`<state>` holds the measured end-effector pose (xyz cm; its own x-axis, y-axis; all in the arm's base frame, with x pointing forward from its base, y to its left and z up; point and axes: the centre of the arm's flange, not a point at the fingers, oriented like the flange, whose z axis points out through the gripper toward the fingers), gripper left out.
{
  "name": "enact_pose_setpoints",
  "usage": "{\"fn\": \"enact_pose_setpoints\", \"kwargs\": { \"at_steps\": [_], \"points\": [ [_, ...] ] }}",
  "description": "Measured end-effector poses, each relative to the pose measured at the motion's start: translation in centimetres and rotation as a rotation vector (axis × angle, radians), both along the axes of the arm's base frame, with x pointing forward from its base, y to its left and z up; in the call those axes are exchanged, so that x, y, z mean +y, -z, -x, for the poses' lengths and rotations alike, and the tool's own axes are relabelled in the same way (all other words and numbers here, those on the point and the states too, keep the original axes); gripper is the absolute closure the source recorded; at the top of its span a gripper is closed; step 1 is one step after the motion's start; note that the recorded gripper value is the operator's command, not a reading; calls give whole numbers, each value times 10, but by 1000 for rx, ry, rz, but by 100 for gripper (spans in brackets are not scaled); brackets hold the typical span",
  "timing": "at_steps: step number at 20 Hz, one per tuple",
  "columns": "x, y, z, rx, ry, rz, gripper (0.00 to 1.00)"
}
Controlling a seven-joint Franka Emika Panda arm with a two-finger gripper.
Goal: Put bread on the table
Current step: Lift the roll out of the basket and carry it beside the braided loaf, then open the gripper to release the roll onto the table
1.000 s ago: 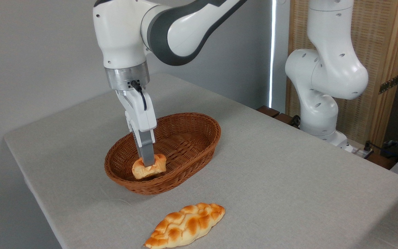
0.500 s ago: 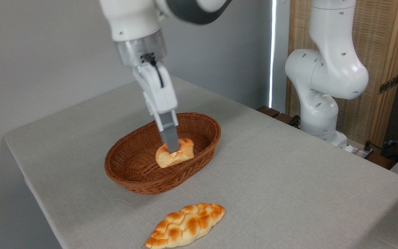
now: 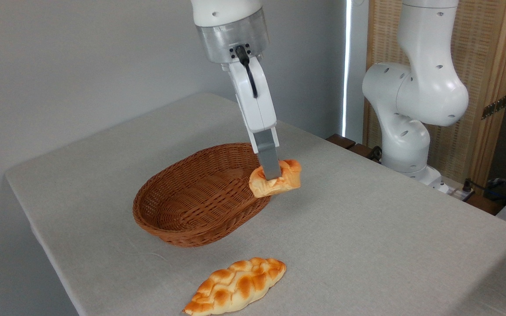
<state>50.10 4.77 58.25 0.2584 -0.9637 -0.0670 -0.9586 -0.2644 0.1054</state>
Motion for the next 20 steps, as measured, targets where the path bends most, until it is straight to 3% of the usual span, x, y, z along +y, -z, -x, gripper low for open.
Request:
{"fn": "enact_pose_setpoints", "kwargs": {
  "at_steps": [6,20],
  "points": [
    [-24,37,2,35,65,5,44],
    [-26,75,8,49,191,24,20]
  ]
}}
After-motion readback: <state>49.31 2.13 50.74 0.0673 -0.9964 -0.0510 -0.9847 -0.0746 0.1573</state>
